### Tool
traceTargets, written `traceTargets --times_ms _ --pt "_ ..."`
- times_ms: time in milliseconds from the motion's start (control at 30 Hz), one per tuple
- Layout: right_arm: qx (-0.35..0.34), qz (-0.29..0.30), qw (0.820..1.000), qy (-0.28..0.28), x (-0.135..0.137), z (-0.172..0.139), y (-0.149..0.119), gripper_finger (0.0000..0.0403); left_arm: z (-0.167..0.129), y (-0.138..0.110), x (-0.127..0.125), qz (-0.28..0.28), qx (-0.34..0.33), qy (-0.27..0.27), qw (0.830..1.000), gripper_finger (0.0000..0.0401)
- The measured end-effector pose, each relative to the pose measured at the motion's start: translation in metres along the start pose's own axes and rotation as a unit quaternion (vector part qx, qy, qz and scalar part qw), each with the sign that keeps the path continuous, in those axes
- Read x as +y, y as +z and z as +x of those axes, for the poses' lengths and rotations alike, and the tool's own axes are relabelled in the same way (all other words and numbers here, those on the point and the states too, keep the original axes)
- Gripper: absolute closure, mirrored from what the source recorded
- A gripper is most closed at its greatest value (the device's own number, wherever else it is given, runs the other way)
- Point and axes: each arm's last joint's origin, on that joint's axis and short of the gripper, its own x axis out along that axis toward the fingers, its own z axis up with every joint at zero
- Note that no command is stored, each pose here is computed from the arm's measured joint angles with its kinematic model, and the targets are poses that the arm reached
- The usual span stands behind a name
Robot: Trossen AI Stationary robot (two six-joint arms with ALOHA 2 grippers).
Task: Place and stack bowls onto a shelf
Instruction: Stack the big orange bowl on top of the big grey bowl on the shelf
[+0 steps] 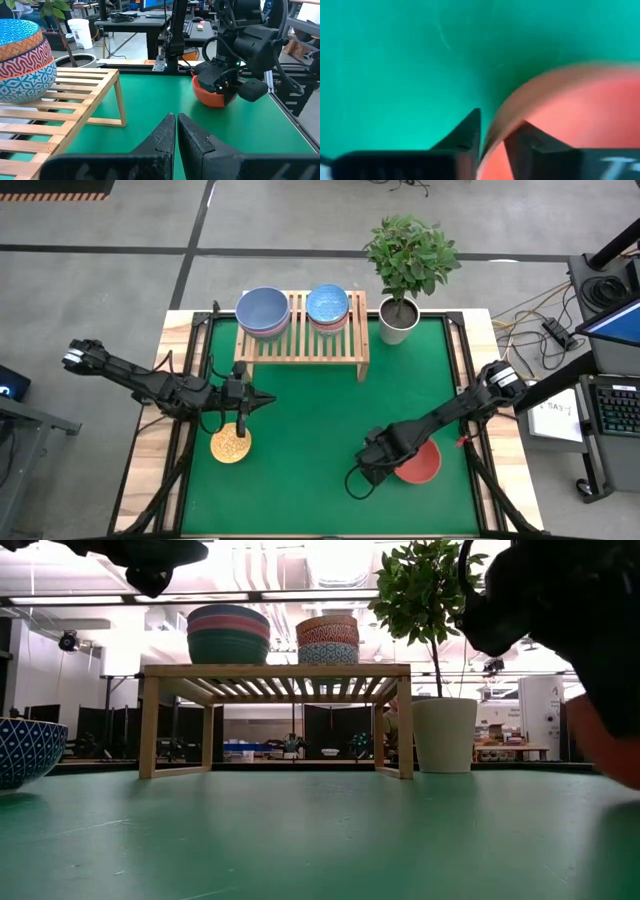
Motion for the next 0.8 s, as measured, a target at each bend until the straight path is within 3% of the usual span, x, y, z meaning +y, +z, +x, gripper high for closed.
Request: traceTargets --times_ms 100,200,300,433,567,800 --pt "0.007 -0.011 1.000 0.009 0.000 -0.005 -0.001 0.0381 0.000 0.001 0.000 0.001 -0.005 0.000 1.000 0.0401" --pt "0.004 -0.034 0.999 0.026 0.005 -0.014 -0.002 0.0389 -0.001 0.002 0.000 0.005 -0.008 -0.001 1.000 0.0401" --pt "-0.008 -0.106 0.993 0.056 0.015 -0.030 -0.002 0.0391 -0.004 0.005 0.002 0.001 -0.020 -0.001 1.000 0.0401" --pt "-0.062 -0.213 0.970 0.096 0.032 -0.059 -0.002 0.0394 -0.012 0.011 0.004 -0.009 -0.042 -0.004 0.999 0.0401" --pt "-0.151 -0.311 0.931 0.117 0.045 -0.094 0.000 0.0394 -0.022 0.016 0.006 -0.018 -0.065 -0.011 0.998 0.0401" --pt "-0.341 -0.454 0.816 0.101 0.061 -0.155 0.008 0.0394 -0.038 0.023 0.007 -0.026 -0.096 -0.033 0.994 0.0401"
